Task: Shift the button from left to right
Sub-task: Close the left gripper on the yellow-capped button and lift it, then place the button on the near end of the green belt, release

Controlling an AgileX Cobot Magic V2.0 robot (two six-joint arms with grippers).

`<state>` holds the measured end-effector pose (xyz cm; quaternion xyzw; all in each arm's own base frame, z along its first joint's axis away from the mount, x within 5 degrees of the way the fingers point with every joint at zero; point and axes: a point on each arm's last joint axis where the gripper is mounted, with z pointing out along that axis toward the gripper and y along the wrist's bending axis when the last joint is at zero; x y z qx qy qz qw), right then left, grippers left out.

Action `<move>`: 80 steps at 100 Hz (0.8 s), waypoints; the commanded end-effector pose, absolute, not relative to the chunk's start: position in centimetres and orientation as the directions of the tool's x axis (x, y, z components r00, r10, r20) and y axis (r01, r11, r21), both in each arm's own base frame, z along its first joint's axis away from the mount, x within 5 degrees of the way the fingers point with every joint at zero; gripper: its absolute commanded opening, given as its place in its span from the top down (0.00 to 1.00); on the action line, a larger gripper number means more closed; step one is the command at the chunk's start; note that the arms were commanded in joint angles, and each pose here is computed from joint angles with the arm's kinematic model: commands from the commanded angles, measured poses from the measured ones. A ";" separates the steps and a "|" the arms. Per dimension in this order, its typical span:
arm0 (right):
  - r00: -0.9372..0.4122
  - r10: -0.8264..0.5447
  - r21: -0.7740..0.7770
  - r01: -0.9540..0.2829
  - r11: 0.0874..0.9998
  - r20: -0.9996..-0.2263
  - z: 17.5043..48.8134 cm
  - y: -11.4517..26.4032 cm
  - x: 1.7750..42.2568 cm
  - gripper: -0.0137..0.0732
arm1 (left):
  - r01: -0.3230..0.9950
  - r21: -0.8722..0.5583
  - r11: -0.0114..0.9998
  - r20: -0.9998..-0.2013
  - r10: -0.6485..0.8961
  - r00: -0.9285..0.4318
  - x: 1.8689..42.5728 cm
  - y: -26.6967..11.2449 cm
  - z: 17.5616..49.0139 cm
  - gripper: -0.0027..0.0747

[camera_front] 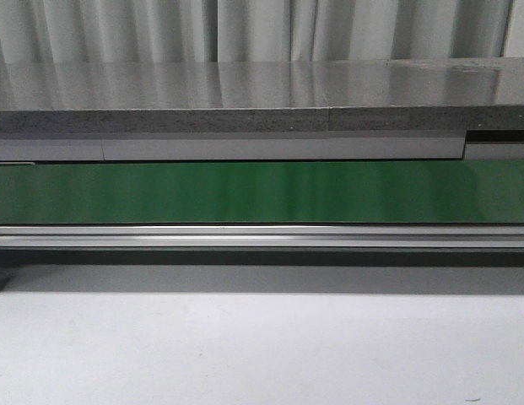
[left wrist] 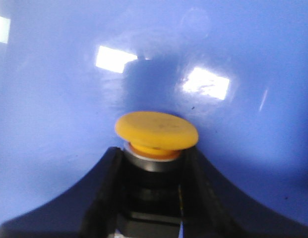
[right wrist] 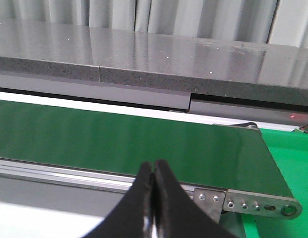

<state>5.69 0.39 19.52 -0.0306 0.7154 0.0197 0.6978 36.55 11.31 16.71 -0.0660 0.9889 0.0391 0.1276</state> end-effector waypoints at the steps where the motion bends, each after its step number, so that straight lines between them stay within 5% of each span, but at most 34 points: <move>1: 0.078 -0.021 -0.026 -0.075 0.997 -0.997 20.4 0.4 5.5 0.92 | -0.152 0.074 0.986 -0.349 -0.117 -0.930 37.1 11.6 20.6 0.96; 51: 0.078 -0.021 -0.026 -0.075 0.997 -0.997 20.4 0.4 5.5 0.92 | -0.101 0.061 0.993 -0.496 -0.058 -0.867 35.3 8.0 29.9 0.96; 80: 0.078 -0.021 -0.026 -0.075 0.997 -0.997 20.4 0.4 5.5 0.92 | 0.066 0.061 0.996 -0.495 0.087 -0.865 36.9 2.0 29.1 0.96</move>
